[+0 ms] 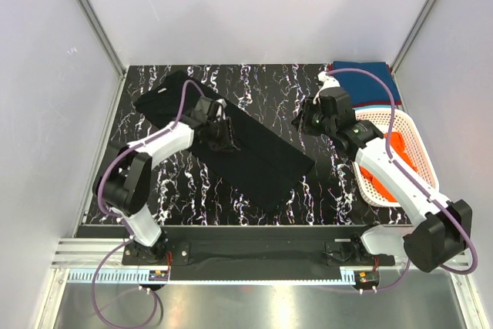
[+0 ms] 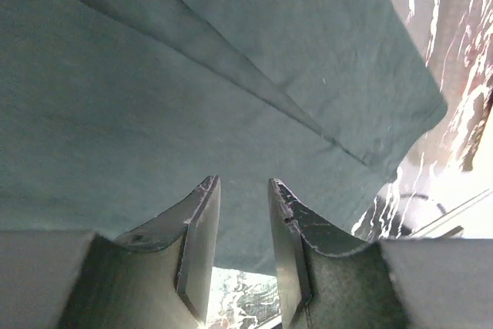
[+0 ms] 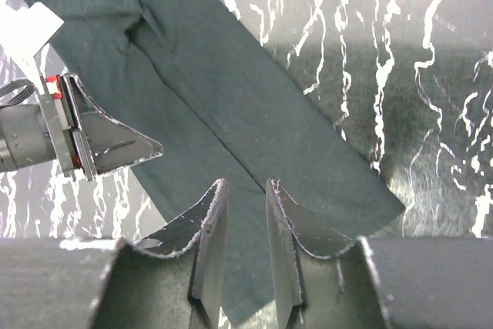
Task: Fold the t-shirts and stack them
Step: Fold the tshirt
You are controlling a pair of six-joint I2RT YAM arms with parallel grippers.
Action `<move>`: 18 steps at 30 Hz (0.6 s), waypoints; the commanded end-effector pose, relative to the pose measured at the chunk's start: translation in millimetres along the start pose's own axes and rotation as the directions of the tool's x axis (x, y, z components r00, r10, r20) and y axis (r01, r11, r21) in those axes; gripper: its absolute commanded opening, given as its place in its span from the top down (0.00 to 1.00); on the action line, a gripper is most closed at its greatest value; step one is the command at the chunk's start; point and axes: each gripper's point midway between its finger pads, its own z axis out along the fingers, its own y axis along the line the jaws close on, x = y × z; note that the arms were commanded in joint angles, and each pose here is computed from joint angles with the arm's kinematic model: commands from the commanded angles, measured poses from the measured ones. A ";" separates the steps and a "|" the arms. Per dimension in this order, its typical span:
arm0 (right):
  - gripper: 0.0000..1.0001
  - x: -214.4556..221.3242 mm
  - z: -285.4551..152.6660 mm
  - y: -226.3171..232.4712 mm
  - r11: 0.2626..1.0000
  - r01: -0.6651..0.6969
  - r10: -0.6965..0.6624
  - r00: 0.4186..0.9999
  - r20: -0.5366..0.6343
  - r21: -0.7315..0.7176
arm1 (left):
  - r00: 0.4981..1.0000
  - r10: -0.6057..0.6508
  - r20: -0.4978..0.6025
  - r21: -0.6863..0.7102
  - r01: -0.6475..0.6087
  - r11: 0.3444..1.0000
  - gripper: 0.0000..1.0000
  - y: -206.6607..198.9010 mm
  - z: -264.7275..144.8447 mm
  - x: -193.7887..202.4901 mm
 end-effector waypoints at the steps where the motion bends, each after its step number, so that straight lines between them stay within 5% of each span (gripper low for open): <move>1: 0.67 7.1 -8.9 2.5 0.999 0.017 -0.018 1.000 -0.024 -0.039 | 0.999 0.017 0.031 -0.031 -0.016 0.999 0.64 -6.2 4.0 10.9; 9: 0.66 26.0 -6.1 -6.3 1.000 0.004 -0.006 0.997 -0.075 -0.023 | 0.999 -0.032 -0.027 -0.199 0.026 0.980 0.64 31.7 15.0 65.8; 18: 0.71 84.5 -10.5 -18.7 0.999 -0.039 0.036 0.958 -0.284 -0.004 | 1.000 -0.016 0.020 -0.406 0.023 0.913 0.63 93.5 -27.8 97.9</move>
